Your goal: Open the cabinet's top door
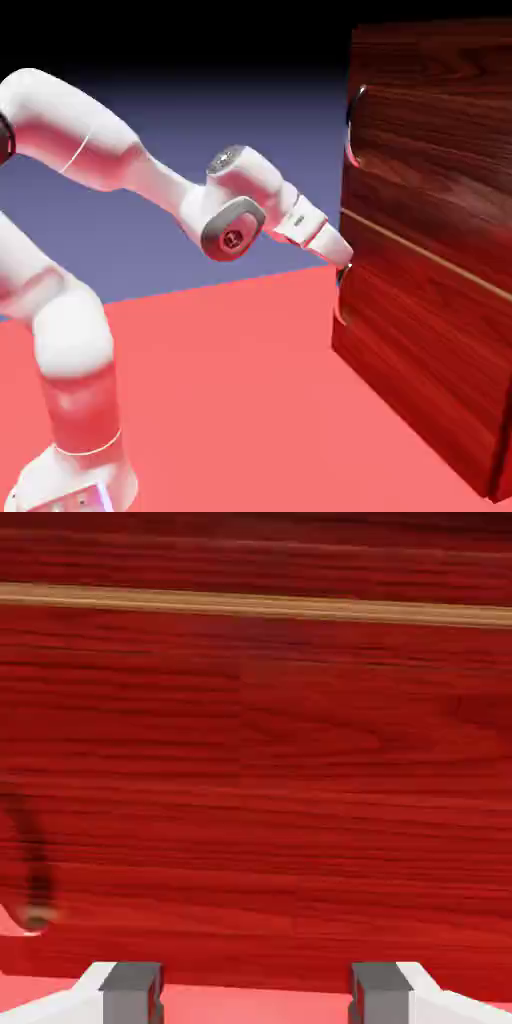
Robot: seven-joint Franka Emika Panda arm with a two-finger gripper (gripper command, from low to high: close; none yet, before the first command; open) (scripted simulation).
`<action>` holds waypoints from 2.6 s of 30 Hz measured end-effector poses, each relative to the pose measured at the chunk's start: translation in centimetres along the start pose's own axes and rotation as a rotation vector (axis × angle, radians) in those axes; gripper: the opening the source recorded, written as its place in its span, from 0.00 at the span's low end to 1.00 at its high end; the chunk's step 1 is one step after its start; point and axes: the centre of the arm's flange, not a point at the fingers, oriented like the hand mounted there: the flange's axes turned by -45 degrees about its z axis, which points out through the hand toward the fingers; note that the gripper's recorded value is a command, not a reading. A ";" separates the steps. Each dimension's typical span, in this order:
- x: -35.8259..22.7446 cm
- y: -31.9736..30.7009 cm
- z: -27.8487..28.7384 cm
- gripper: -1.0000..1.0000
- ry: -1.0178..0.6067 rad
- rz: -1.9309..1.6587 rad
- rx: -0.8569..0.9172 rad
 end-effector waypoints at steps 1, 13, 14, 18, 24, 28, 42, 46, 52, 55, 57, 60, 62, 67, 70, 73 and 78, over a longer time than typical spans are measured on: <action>0.8 0.2 -0.6 0.50 0.022 0.009 -0.005; 7.9 0.6 -7.7 0.50 0.273 0.083 -0.055; 8.3 0.4 -8.2 0.50 0.293 0.086 -0.057; 9.8 -0.4 -10.1 0.50 0.369 0.096 -0.067; 11.5 -2.5 -12.2 0.50 0.474 0.099 -0.075; 12.3 -4.4 -12.9 0.50 0.536 0.095 -0.077; 13.1 -12.5 -10.0 0.50 0.683 0.060 -0.063; 12.8 -14.9 -7.6 0.50 0.703 0.050 -0.054; 11.7 -18.1 -3.0 0.50 0.714 0.041 -0.041; 13.0 -18.1 -1.5 0.50 0.715 0.039 -0.042; 14.3 -18.0 0.0 0.50 0.715 0.040 -0.042; 15.0 -17.8 0.8 0.00 0.714 0.041 -0.041; 13.9 -17.4 -0.5 0.00 0.715 0.027 -0.006; 11.0 -15.8 -3.7 0.00 0.716 -0.007 0.086; 9.2 -14.6 -5.7 0.00 0.716 -0.029 0.144; 7.4 -13.2 -7.8 0.00 0.715 -0.052 0.205; 4.3 -10.2 -11.2 0.00 0.713 -0.092 0.314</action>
